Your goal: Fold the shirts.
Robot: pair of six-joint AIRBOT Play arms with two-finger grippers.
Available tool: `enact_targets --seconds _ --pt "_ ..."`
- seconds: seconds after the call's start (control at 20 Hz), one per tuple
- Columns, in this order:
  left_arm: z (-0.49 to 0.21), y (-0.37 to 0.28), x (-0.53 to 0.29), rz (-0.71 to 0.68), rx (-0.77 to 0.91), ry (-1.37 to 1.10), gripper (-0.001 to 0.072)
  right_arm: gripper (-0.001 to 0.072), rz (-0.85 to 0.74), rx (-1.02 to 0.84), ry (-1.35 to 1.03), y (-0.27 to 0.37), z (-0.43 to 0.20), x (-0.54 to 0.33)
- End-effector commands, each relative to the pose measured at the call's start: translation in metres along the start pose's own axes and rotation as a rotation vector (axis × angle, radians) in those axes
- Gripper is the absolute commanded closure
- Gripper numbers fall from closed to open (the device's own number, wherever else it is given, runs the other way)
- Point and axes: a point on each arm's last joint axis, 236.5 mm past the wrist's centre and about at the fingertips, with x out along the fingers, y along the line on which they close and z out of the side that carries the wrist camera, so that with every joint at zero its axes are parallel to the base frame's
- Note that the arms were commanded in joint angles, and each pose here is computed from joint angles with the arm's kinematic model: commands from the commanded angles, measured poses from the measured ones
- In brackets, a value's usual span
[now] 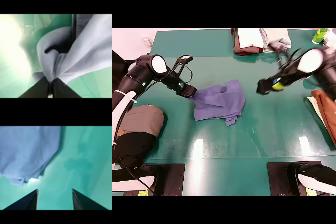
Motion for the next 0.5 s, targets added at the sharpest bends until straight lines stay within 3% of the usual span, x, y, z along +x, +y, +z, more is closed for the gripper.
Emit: enact_targets --seconds 0.0,0.45 --pt "-0.004 0.003 -0.004 0.003 -0.006 0.015 0.0678 0.0226 0.106 0.117 0.103 0.011 -0.022 0.071" --pt "-0.007 0.002 -0.004 0.001 -0.006 0.025 0.0678 0.0228 0.116 0.178 0.149 0.007 0.012 0.149"
